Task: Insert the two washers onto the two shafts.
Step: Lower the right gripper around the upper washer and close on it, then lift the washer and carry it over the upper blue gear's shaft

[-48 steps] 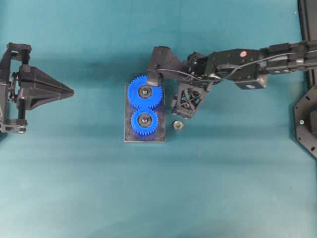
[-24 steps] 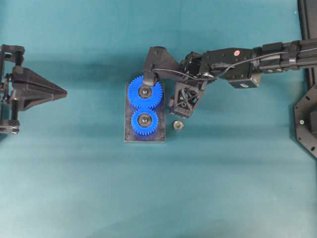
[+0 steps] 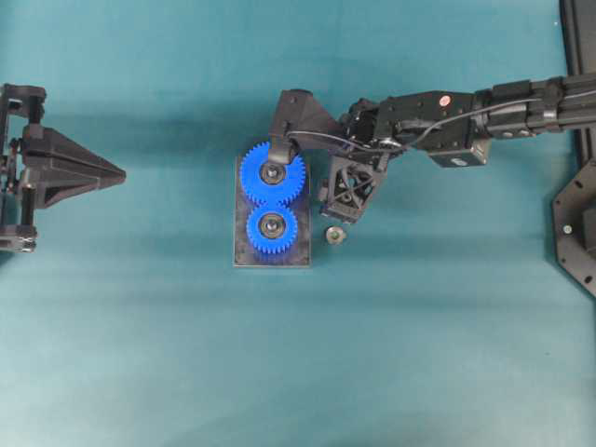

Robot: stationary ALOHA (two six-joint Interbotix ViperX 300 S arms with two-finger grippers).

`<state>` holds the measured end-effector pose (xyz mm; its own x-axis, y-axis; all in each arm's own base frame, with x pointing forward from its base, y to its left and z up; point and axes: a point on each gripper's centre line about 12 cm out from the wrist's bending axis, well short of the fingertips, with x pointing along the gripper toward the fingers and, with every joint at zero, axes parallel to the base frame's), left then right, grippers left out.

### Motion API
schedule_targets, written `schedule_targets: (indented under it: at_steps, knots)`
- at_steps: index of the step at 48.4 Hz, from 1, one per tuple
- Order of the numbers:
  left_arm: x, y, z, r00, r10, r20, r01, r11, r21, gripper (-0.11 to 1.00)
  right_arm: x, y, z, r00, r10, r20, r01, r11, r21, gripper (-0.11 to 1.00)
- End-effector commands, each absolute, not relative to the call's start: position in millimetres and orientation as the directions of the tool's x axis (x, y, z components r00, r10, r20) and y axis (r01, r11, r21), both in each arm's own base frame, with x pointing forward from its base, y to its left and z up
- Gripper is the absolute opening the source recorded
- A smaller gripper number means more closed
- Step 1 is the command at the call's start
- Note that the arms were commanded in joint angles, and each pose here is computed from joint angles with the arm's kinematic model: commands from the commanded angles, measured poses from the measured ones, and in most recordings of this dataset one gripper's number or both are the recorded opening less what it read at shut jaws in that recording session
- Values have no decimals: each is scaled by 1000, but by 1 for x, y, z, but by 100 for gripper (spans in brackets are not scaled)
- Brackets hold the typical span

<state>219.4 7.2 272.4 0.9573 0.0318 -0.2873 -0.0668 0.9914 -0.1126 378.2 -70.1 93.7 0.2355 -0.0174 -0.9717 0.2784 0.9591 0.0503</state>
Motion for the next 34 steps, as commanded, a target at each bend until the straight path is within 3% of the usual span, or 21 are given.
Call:
schedule_targets:
  at_steps: [1, 17, 34]
  knots:
    - [221, 8, 278, 961, 35, -274, -68, 991, -112, 0, 378, -65, 99, 242, -13, -970, 272, 961, 55, 71]
    - [219, 8, 277, 961, 37, -273, -69, 991, -112, 0, 379, -63, 101, 248, -13, -969, 270, 961, 57, 31]
    - [218, 8, 278, 963, 37, -268, -70, 991, -115, 0, 382, -67, 143, 297, -24, -955, 266, 962, 59, 30]
